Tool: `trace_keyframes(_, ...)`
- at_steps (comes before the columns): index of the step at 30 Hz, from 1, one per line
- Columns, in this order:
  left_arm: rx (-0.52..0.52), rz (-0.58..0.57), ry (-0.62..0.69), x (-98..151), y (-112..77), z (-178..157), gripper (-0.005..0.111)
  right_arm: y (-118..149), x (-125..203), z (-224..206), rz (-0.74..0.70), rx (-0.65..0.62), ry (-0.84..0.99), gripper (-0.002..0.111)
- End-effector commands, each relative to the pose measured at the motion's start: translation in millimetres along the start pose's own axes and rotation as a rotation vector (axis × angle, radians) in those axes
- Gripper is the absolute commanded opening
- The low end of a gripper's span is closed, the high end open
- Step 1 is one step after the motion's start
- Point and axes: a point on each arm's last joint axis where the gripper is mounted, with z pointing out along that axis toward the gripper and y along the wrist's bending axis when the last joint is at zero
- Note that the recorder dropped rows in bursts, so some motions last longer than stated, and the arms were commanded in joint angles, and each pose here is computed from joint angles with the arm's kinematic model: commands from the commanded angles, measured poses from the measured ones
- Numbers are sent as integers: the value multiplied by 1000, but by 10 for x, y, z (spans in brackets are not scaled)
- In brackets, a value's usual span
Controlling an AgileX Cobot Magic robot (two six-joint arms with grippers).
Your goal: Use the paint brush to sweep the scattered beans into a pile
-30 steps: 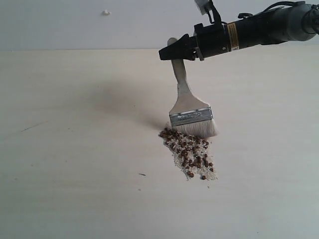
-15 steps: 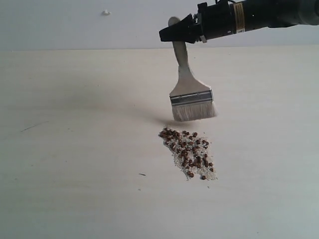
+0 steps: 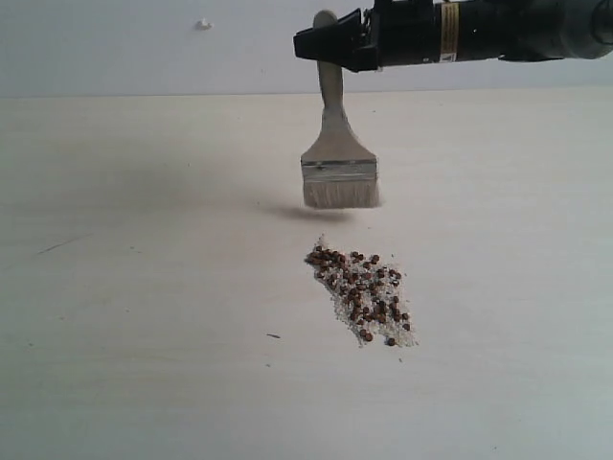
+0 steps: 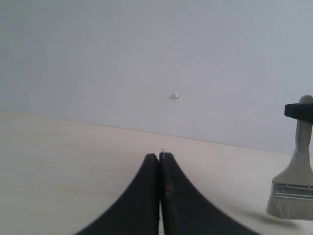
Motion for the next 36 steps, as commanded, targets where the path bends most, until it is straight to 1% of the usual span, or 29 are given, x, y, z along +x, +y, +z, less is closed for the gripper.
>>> trace_keyframes(1, 0, -3, -1, 8, 2, -2, 0, -53, 208, 98, 27, -14, 15, 0)
trace_keyframes(3, 0, -3, -1, 8, 2, -2, 0, -68, 284, 107, 58, -19, 41, 0)
trace_keyframes(6, 0, -3, -1, 8, 2, -2, 0, -62, 314, 106, 118, -24, 71, 0)
trace_keyframes(14, 0, -3, -1, 8, 2, -2, 0, -41, 308, 96, 278, -21, 109, 0)
trace_keyframes(21, 0, -3, -1, 8, 2, -2, 0, -32, 346, 91, 319, -21, 153, 0)
trace_keyframes(27, 0, -3, -1, 8, 2, -2, 0, 36, 138, 57, 167, -25, 126, 0)
trace_keyframes(36, 0, -3, -1, 8, 2, -2, 0, 214, -268, -29, 59, -20, 103, 0)
